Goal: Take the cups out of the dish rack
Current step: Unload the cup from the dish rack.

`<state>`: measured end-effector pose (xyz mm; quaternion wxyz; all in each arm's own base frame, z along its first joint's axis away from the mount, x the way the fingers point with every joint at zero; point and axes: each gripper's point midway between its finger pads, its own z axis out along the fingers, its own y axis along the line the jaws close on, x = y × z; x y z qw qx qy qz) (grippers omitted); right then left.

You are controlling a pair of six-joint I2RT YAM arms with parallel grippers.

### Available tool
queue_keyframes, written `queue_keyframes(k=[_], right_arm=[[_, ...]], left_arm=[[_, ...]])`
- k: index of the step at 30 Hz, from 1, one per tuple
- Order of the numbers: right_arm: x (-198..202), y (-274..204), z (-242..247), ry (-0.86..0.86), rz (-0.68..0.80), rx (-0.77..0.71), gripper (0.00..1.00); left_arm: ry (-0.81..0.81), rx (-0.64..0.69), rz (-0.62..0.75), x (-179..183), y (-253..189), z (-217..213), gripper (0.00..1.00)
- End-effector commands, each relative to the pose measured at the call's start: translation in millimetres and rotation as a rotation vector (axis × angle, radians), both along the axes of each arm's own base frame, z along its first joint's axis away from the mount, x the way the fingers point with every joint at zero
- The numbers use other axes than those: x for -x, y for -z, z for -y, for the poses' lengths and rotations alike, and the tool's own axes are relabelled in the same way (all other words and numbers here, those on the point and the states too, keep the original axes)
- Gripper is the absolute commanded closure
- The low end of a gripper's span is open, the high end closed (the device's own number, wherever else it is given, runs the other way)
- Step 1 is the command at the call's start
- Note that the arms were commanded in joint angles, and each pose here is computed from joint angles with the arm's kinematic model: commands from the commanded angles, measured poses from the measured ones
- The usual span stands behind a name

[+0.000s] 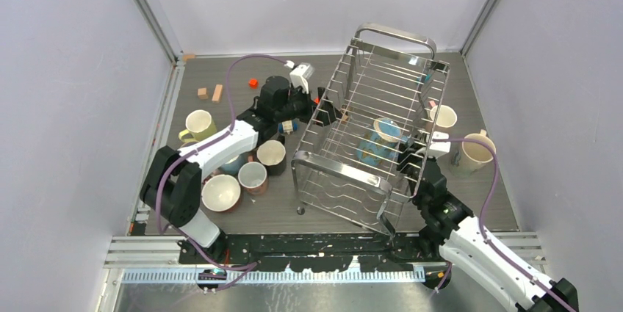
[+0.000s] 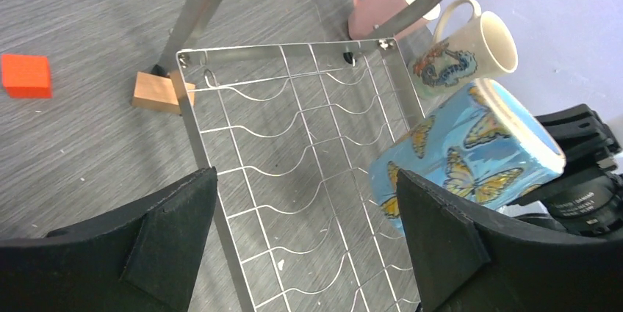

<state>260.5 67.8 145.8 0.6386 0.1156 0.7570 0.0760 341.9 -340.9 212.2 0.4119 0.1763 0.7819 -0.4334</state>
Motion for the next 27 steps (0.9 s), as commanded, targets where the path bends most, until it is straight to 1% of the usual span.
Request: queue_keyframes(k=[1, 7, 13, 27], right_arm=[[-2.7, -76.8, 14.9, 0.107, 0.182, -0.149, 0.99], [9.1, -82.2, 37.2, 0.195, 0.128, -0.095, 0.99], [25.1, -88.6, 61.9, 0.297, 0.088, -0.074, 0.99], [67.8, -104.5, 110.2, 0.475, 0.034, -0.048, 0.99]], left_arm=[[-0.063, 0.082, 0.080, -11.5, -35.1, -10.2, 0.07], [-0.123, 0.096, 0.090, -19.7, -44.1, -26.4, 0.06], [-0.165, 0.097, 0.091, -25.5, -57.4, -40.3, 0.04], [-0.202, 0.111, 0.133, -19.8, -101.4, -56.4, 0.01]])
